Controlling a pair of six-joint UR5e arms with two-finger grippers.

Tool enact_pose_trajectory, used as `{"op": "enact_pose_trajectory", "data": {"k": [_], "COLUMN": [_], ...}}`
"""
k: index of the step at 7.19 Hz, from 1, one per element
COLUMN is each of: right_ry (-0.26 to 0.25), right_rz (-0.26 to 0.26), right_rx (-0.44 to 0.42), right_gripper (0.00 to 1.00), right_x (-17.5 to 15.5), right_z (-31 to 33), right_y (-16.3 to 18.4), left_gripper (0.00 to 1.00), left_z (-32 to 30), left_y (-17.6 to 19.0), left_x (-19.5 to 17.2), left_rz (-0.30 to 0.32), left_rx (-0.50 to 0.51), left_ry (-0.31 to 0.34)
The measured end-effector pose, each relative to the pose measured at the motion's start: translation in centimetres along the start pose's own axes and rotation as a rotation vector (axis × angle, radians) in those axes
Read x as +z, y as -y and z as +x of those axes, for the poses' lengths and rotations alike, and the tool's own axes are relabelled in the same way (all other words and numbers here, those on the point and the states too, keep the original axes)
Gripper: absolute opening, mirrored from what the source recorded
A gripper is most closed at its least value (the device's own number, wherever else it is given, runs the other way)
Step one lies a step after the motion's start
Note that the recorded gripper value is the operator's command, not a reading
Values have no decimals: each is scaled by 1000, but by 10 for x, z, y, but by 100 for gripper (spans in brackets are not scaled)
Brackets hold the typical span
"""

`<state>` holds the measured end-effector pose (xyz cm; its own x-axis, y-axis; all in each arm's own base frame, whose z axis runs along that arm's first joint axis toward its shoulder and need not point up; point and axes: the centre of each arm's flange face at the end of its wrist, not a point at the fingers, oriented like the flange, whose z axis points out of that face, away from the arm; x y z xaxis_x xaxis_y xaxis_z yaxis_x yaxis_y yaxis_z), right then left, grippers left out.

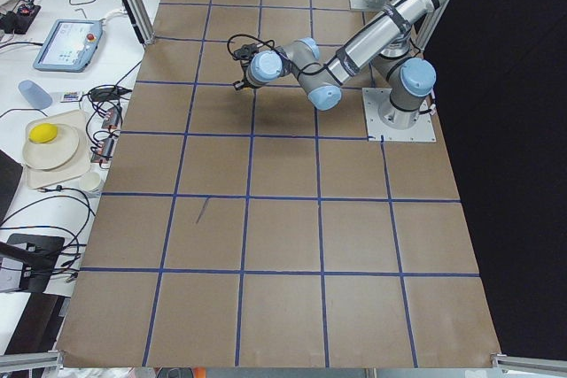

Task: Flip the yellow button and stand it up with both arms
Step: 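Lift the button with the left gripper while the right arm swings over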

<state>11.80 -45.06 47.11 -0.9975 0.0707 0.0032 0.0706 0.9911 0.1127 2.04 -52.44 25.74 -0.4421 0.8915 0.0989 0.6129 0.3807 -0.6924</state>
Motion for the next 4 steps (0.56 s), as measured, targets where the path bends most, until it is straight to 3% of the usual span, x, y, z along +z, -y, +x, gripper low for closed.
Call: {"op": "enact_pose_trajectory", "data": {"k": [1,4], "right_ry": [30,248], "right_rz": [-3,-35], "right_rx": [93,322], "right_gripper": [100,100], "right_x": [-1,-17], "right_z": [-3,-26], "right_y": [7,66], "left_gripper": [13,13], "left_z": [18,77], "left_y": [16,54], "left_x": [22,78], "left_rz": [128,503], "left_rx": [-3,-65], "left_ry": [-63,-239]}}
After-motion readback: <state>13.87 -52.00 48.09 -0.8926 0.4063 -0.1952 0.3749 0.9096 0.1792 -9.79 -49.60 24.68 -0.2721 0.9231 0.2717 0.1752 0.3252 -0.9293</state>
